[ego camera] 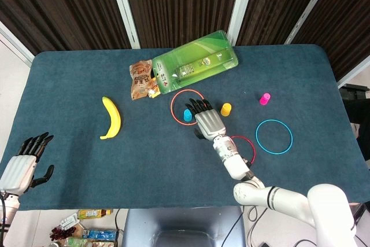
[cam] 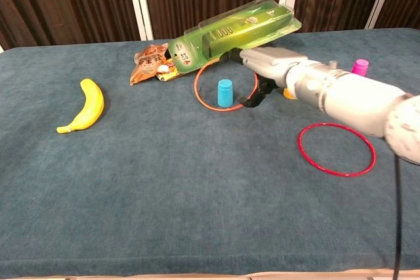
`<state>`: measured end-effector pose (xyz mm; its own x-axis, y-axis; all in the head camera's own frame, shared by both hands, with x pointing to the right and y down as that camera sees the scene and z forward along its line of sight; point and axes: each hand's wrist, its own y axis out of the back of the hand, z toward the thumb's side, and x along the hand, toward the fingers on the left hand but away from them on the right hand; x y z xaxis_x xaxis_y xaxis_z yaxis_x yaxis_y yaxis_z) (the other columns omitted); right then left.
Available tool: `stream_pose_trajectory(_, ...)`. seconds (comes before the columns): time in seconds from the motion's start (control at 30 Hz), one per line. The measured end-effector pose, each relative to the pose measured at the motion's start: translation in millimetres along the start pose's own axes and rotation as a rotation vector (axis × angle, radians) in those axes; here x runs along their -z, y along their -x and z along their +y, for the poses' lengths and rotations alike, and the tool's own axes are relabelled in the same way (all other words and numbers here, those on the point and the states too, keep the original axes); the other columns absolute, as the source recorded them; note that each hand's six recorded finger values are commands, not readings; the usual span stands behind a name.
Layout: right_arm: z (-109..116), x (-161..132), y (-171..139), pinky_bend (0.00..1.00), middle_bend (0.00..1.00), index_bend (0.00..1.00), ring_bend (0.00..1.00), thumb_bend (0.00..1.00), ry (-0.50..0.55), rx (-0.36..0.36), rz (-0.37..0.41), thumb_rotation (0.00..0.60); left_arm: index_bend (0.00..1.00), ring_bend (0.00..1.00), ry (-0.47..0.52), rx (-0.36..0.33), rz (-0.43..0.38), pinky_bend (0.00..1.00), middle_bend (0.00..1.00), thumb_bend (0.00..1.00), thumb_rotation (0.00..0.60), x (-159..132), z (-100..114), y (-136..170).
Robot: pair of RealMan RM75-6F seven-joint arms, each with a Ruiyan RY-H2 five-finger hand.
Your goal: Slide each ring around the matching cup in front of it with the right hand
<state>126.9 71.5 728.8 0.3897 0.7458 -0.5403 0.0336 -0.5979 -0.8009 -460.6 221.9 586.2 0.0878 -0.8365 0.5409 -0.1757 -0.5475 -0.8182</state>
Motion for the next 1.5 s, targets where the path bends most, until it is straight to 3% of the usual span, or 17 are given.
stream_pose_trajectory(0.23,21.7,25.3,-73.2,0.0,0.0,0.12,0.0,0.48,0.054,0.074,0.026,0.6,0.0,0.0,0.0,0.003,-0.002,0.04,0.0,0.45,0.6,-0.3,-0.7,0.2)
stream_pose_trajectory(0.4,18.0,64.6,-153.9,0.0,0.0,0.24,0.0,0.48,-0.031,0.038,0.013,0.6,0.0,0.0,-0.01,0.012,-0.011,0.05,0.0,0.45,0.6,-4.2,-4.5,-0.6)
stream_pose_trajectory(0.53,1.3,85.9,-196.4,0.0,0.0,0.35,0.0,0.48,-0.088,-0.019,-0.009,0.6,0.0,0.0,-0.016,0.019,-0.026,0.05,0.0,0.45,0.6,-8.9,-7.6,-0.6)
stream_pose_trajectory(0.8,-24.0,114.6,-206.6,0.0,0.0,0.48,0.0,0.48,-0.178,-0.056,-0.033,0.6,0.0,0.0,-0.021,0.017,-0.034,0.05,0.0,0.46,0.6,-11.3,-7.9,-0.2)
stream_pose_trajectory(1.13,-64.2,117.0,-201.4,0.0,0.0,0.54,0.0,0.48,-0.185,-0.125,-0.025,0.6,0.0,0.0,-0.011,0.009,-0.028,0.05,0.0,0.46,0.6,-8.4,-4.9,0.8)
stream_pose_trajectory(1.5,-76.3,117.2,-195.8,0.0,0.01,0.59,0.0,0.48,-0.175,-0.137,-0.027,0.6,0.0,0.0,-0.009,0.012,-0.026,0.05,0.0,0.46,0.6,-7.1,-4.7,1.3)
